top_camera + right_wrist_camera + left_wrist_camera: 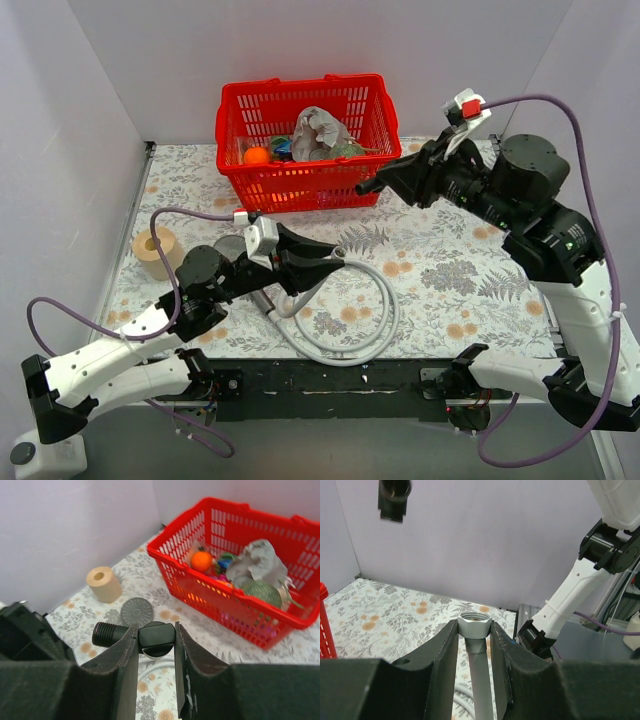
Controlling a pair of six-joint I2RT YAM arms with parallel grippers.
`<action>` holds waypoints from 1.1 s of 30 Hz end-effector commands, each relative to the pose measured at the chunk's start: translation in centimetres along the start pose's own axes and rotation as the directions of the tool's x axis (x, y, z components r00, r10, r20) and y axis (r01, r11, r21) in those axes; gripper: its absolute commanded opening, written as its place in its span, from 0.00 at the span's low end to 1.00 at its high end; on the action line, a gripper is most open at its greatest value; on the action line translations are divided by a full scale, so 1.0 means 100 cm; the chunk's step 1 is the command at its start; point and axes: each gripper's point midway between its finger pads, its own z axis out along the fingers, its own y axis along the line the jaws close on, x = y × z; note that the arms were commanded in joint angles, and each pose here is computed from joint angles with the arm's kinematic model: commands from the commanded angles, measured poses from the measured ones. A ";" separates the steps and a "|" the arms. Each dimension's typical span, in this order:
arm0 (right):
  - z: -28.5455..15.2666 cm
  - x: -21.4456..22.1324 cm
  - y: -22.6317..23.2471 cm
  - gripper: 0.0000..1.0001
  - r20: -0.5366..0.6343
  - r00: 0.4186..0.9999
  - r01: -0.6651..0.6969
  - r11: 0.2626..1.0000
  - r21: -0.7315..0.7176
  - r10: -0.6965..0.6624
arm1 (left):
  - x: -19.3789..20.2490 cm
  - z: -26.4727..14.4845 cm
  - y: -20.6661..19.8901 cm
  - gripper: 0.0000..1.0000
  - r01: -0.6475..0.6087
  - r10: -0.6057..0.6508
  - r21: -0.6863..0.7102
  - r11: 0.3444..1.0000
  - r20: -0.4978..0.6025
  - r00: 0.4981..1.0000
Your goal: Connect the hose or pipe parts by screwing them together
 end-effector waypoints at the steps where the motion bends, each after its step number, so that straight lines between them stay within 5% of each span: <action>1: -0.019 -0.041 0.050 0.01 0.093 0.989 0.131 0.959 -0.253 -0.111 | -0.053 -0.008 0.000 0.00 0.004 0.003 -0.027 1.000 0.250 0.968; 10: -0.025 -0.031 0.085 0.01 0.091 0.978 0.209 0.862 -0.463 -0.188 | -0.011 -0.037 -0.009 0.00 -0.193 0.176 0.009 0.981 0.366 0.914; 16: -0.027 -0.016 0.097 0.01 0.106 0.964 0.262 0.809 -0.526 -0.243 | -0.019 -0.027 0.010 0.00 -0.322 0.335 -0.108 0.941 0.455 0.825; 18: -0.026 -0.016 0.101 0.01 0.121 0.961 0.275 0.796 -0.540 -0.250 | -0.029 -0.027 -0.001 0.00 -0.442 0.432 -0.109 0.891 0.505 0.747; 20: -0.026 -0.016 0.106 0.01 0.128 0.960 0.278 0.785 -0.554 -0.250 | -0.036 -0.024 -0.006 0.00 -0.478 0.452 -0.097 0.873 0.527 0.720; 33: -0.022 0.003 0.146 0.01 0.133 0.956 0.288 0.739 -0.609 -0.263 | -0.055 -0.031 0.014 0.00 -0.318 0.366 -0.183 0.930 0.506 0.781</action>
